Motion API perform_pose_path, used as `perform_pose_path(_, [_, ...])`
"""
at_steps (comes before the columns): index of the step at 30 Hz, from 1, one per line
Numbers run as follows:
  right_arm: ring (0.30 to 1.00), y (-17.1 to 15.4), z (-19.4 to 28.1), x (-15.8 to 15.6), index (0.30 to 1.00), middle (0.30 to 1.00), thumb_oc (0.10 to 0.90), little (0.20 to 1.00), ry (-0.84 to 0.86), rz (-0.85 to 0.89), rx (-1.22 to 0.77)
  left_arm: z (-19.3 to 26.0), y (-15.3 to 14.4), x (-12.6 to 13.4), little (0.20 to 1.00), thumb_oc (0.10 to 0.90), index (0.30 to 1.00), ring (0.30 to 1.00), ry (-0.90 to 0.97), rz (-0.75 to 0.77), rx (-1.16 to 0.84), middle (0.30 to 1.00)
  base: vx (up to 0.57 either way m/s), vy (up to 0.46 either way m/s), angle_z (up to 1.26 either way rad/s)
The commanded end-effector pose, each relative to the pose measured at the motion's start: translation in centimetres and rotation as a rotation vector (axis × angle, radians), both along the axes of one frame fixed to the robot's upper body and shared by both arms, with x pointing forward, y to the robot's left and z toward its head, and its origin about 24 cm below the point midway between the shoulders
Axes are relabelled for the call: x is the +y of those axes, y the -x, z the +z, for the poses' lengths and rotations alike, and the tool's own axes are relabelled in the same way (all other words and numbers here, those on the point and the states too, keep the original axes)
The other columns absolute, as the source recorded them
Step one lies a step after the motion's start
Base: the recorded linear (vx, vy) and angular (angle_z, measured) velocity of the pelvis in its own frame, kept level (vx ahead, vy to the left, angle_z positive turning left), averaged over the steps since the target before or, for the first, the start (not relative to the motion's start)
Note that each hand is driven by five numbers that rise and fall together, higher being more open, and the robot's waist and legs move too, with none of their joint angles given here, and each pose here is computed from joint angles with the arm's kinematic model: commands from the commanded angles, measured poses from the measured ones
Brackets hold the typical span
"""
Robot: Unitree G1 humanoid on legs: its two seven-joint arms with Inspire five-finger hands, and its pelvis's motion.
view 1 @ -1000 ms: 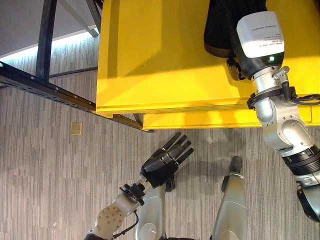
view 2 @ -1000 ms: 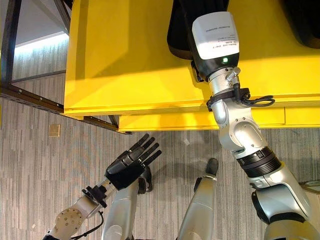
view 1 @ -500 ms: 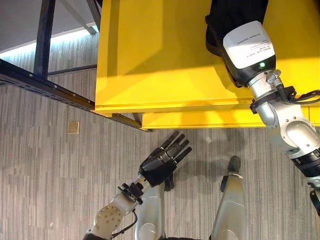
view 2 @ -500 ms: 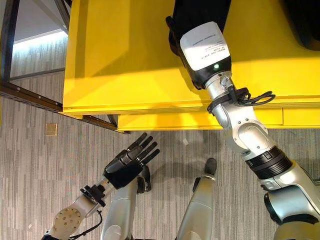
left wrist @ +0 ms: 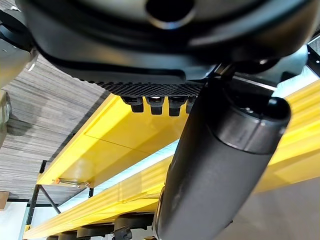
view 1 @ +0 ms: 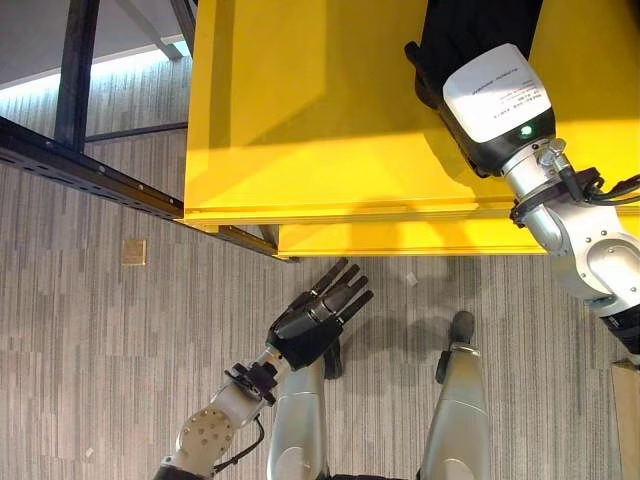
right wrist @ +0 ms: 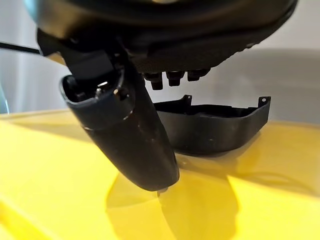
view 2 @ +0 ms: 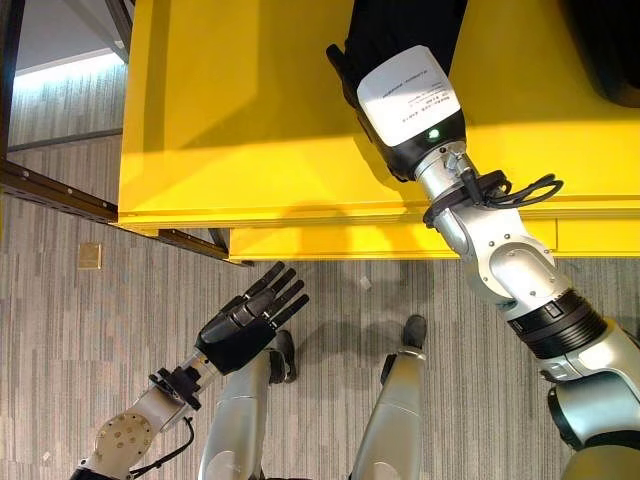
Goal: Move parts from the plastic box to the shelf.
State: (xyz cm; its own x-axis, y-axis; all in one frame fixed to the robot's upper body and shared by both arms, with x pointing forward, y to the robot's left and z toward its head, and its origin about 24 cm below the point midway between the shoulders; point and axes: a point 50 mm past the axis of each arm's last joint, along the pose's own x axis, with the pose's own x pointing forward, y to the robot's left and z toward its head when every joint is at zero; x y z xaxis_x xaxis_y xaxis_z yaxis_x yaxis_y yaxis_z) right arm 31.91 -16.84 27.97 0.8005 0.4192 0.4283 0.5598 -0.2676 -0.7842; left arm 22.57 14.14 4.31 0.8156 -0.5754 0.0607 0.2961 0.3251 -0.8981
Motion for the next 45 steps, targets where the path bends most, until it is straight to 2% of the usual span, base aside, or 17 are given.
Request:
perform_pose_path(1, [1.000, 2.2, 4.2, 2.2, 1.000, 1.000, 0.900, 1.000, 0.027, 0.108, -0.173, 3.4, 1.1, -0.1, 1.000, 0.900, 1.000, 1.000, 0.028, -0.069, -0.190, 1.000, 0.00, 0.000, 0.00])
perform_pose_path(6, [1.000, 2.3, 3.8, 1.6, 1.000, 1.000, 0.900, 1.000, -0.046, 0.115, -0.121, 3.3, 1.1, 0.1, 1.000, 0.900, 1.000, 1.000, 0.024, -0.059, -0.189, 1.000, 0.00, 0.000, 0.00])
perform_pose_path(27, [1.000, 3.3, 2.5, 3.1, 1.000, 1.000, 0.900, 1.000, -0.052, 0.179, -0.005, 3.4, 1.0, -0.2, 1.000, 0.900, 1.000, 1.000, 0.025, -0.046, -0.189, 1.000, 0.00, 0.000, 0.00])
perform_pose_path(34, [1.000, 2.2, 0.4, 2.4, 1.000, 1.000, 0.900, 1.000, -0.327, 0.185, 0.291, 3.8, 0.8, -0.1, 1.000, 0.900, 1.000, 1.000, 0.017, -0.034, -0.196, 1.000, 0.00, 0.000, 0.00])
perform_pose_path(45, [1.000, 1.2, -2.5, 2.4, 1.000, 1.000, 0.900, 1.000, -0.572, 0.206, 0.623, 4.3, 0.3, -0.5, 1.000, 0.900, 1.000, 1.000, -0.012, -0.024, -0.197, 1.000, 0.00, -0.022, -0.01])
